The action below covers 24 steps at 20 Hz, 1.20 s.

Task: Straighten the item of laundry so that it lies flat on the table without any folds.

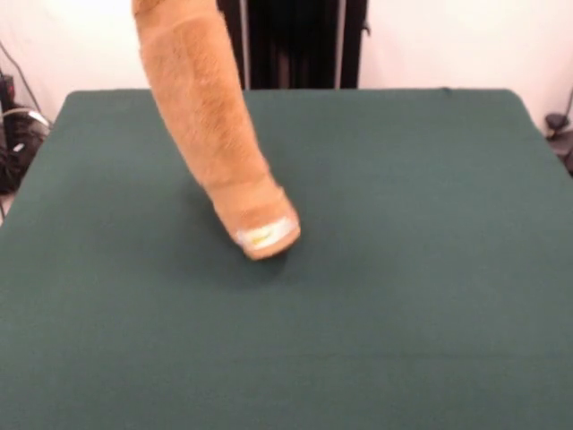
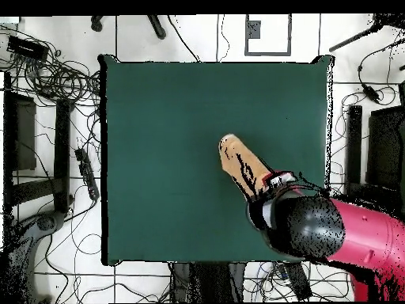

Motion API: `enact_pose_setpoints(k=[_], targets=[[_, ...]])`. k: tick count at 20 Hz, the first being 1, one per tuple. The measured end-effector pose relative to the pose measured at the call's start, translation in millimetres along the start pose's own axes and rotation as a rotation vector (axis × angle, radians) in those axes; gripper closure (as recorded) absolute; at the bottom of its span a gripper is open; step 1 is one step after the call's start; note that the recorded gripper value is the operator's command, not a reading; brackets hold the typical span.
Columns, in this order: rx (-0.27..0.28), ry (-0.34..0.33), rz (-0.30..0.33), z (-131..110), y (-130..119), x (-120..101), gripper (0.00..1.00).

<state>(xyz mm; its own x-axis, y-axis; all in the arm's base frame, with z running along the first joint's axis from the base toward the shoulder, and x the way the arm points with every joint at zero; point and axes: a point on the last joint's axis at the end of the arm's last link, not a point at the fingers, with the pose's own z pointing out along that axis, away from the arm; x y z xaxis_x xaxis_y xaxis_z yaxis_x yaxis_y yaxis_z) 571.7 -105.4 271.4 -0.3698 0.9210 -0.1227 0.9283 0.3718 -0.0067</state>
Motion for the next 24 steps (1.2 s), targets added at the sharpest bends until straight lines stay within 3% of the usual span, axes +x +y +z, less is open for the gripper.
enact_pose_setpoints(k=[7, 12, 24], targets=[[0.032, 0.032, 0.031, -66.1, -4.1, 11.7, 1.0], [0.017, 0.005, -0.019, -84.2, -4.2, 13.4, 1.0], [-0.007, -0.024, -0.323, -100.4, 4.7, 21.7, 1.0]])
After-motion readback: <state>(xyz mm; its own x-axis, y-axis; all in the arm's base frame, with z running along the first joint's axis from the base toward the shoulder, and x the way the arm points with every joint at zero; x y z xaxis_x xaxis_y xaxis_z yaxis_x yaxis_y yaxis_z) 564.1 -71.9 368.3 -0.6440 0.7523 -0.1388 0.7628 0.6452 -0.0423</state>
